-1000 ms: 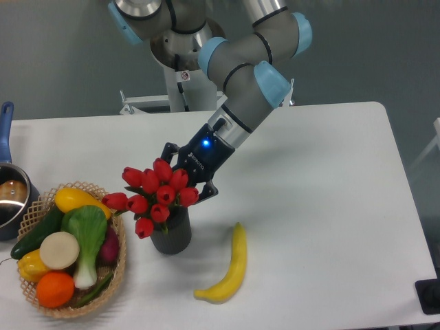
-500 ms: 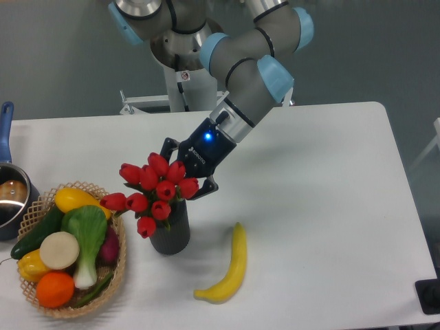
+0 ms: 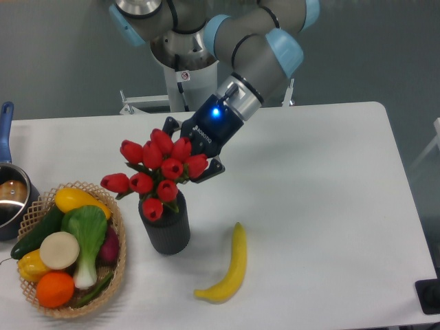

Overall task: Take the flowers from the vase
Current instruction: 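Lift the tulip bunch upward out of the black vase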

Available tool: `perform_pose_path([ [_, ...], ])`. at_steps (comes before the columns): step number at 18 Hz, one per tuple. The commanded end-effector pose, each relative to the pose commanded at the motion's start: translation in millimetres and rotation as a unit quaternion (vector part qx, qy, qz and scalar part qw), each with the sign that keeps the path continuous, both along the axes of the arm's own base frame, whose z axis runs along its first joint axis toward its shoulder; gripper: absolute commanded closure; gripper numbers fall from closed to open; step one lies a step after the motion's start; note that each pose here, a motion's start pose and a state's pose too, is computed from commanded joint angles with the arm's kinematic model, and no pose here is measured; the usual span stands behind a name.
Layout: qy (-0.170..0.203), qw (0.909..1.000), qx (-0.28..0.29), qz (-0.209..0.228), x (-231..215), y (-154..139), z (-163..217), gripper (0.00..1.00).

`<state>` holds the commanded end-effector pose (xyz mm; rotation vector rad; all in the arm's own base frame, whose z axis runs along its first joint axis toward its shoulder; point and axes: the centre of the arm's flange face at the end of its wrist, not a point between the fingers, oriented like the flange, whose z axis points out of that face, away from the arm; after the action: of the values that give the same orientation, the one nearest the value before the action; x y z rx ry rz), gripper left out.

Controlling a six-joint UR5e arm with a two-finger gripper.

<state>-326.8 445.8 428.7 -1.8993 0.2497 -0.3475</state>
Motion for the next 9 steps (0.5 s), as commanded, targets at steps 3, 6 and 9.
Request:
perform_pose_path([
  [3, -0.011, 0.9998, 0.001, 0.019, -8, -4, 24, 0.6],
  [6, -0.028, 0.9986, -0.002, 0.046, -24, -11, 49, 0.6],
  [9, -0.045, 0.9964, -0.003, 0.072, -38, -19, 70, 0.6],
])
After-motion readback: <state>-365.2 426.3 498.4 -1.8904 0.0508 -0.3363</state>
